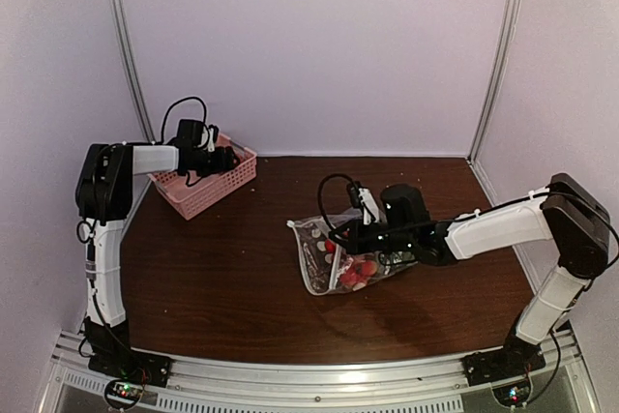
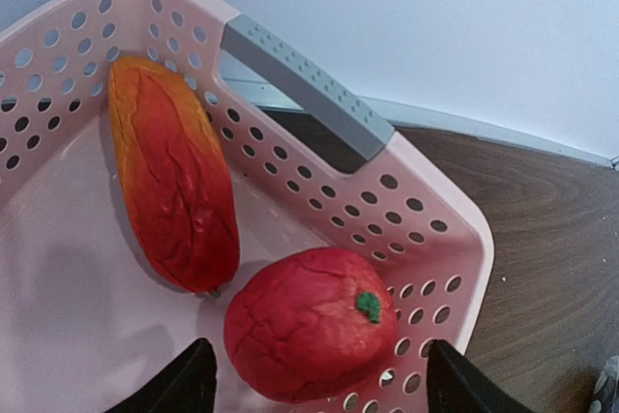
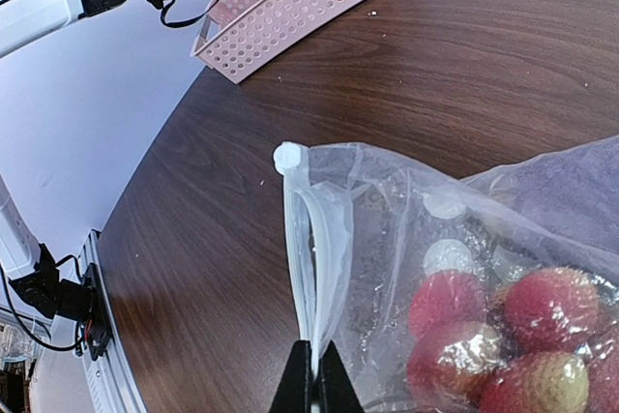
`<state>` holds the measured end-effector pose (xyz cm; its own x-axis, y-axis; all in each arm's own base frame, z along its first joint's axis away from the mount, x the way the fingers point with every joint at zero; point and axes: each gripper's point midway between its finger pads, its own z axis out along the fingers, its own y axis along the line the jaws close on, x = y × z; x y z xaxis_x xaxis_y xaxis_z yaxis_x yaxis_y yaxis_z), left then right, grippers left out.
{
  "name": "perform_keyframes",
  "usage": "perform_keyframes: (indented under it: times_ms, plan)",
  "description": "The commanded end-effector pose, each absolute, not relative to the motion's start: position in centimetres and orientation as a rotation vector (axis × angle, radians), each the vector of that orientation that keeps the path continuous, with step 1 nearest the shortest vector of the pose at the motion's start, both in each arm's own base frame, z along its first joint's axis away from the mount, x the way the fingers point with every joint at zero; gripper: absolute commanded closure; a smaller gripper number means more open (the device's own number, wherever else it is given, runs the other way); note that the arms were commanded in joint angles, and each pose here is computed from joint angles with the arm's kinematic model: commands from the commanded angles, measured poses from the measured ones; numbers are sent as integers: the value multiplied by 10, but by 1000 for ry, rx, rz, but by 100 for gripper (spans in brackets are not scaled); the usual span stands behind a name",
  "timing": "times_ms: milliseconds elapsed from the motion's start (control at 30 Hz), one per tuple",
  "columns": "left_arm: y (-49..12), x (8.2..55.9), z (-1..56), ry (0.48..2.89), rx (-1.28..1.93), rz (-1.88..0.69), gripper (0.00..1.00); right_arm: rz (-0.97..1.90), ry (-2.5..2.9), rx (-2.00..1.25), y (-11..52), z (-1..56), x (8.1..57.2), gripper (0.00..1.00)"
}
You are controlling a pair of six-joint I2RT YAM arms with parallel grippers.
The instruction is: Open the zip-top bag and remove the fake food
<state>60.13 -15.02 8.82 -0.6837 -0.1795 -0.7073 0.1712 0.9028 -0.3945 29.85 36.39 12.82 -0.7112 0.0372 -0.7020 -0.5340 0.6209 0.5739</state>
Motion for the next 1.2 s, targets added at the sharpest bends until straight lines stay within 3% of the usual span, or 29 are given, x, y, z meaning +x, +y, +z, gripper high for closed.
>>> perform_keyframes:
  times_ms: [0, 267, 467, 733, 867, 1167]
  plan:
    - [-145, 607, 148, 2149, 27, -532, 15, 1022, 2148, -398, 364, 133, 305, 100]
    - [-142, 585, 202, 2072, 60, -521, 9, 1013, 2155, -408, 364, 134, 305, 100]
    - [-151, 533, 232, 1974, 85, -591, 4, 1027, 2126, -459, 367, 143, 302, 100]
    - [-211, 415, 198, 1947, 231, -687, 3, 1021, 2127, -471, 373, 147, 306, 100]
    - [-249, 355, 172, 1929, 362, -792, 6, 1026, 2124, -477, 377, 150, 308, 100]
    - [-307, 285, 136, 1920, 539, -974, 18, 1036, 2128, -466, 380, 150, 309, 100]
